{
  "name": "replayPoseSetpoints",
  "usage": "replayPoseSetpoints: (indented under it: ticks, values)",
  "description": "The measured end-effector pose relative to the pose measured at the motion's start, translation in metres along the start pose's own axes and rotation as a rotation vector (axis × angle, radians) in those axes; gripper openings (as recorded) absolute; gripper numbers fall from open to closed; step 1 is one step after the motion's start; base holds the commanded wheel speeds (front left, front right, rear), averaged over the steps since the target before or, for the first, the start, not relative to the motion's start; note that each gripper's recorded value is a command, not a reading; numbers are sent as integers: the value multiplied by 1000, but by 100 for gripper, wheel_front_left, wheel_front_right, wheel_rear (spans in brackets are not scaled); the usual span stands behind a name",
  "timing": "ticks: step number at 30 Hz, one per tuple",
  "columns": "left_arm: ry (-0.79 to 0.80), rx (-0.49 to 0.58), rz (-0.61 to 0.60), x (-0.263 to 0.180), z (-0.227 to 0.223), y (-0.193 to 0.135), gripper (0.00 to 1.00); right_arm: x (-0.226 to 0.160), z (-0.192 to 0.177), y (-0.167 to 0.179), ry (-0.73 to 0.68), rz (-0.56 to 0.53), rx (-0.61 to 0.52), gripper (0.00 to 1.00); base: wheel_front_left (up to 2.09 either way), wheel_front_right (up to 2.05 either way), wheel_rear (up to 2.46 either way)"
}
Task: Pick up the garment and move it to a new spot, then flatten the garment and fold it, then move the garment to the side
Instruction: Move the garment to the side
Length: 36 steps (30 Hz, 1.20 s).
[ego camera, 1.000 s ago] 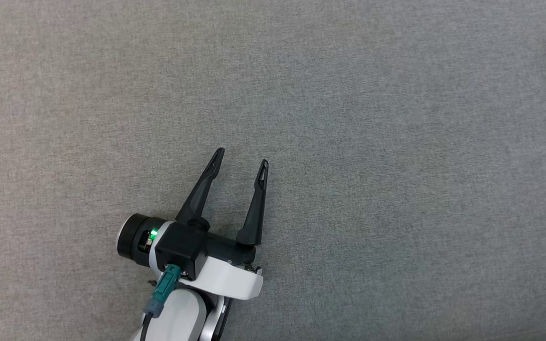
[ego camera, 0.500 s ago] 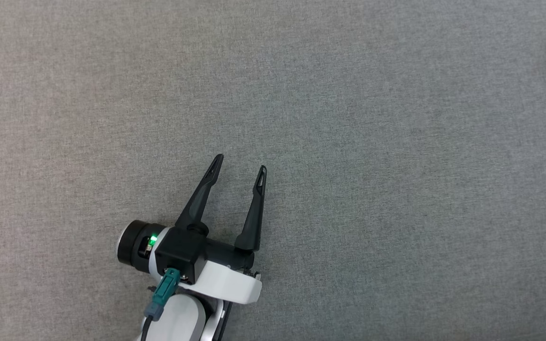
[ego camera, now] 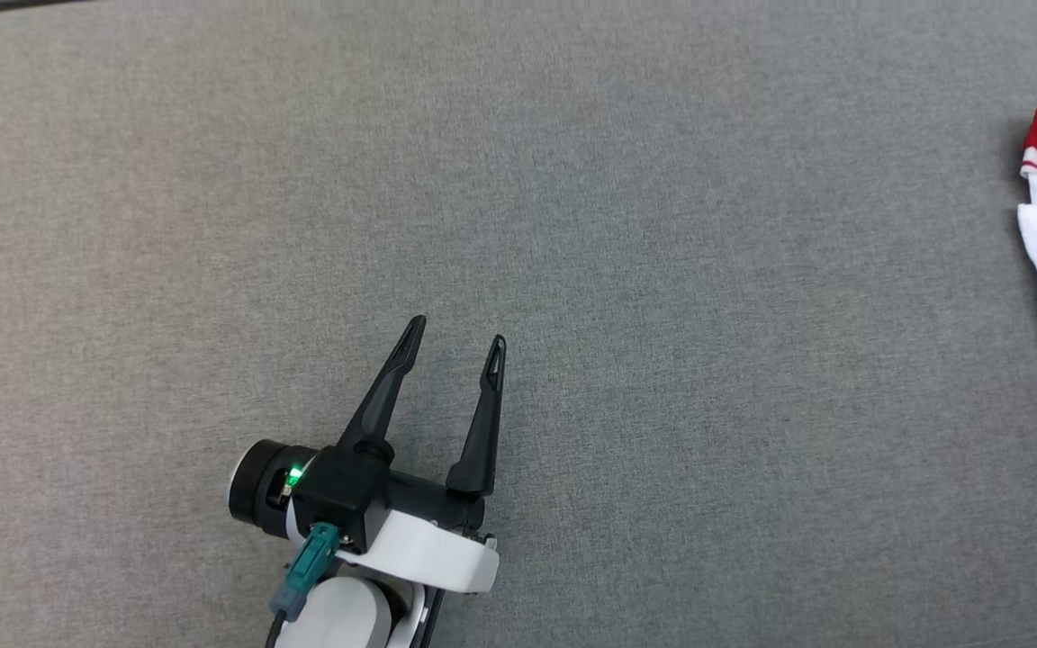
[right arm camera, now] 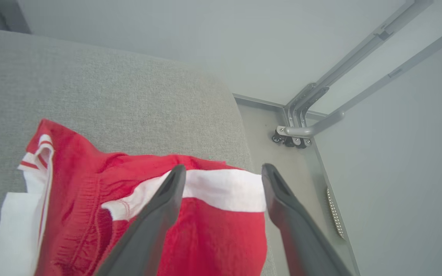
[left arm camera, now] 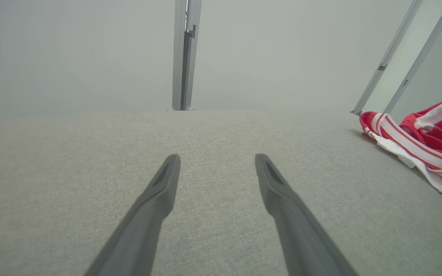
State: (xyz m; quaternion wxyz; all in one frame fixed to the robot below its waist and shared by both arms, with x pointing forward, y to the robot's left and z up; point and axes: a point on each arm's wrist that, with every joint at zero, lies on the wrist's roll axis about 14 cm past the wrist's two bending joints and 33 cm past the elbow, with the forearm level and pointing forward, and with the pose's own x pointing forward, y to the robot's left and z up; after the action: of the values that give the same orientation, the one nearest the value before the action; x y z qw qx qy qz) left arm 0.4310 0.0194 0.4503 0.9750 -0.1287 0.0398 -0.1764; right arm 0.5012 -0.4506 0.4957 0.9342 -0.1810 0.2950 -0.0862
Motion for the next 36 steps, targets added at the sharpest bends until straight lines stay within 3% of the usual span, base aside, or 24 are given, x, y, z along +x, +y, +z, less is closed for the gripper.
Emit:
replayPoseSetpoints:
  ticks: [9,12,17,22,36]
  values:
    - [-46,10,23,-14,21,1,100,-26,91,42,-346,147,124,100,0,0,0]
    - [-83,18,39,-16,35,4,100,-46,126,61,-506,216,197,100,0,0,0]
    - [-135,40,72,-25,54,11,100,-81,155,92,-664,328,305,100,0,0,0]
    - [-203,64,115,-32,79,22,100,-125,191,101,-865,379,432,100,0,0,0]
    - [-277,101,211,-64,107,46,100,-195,123,178,-1003,345,538,100,0,0,0]
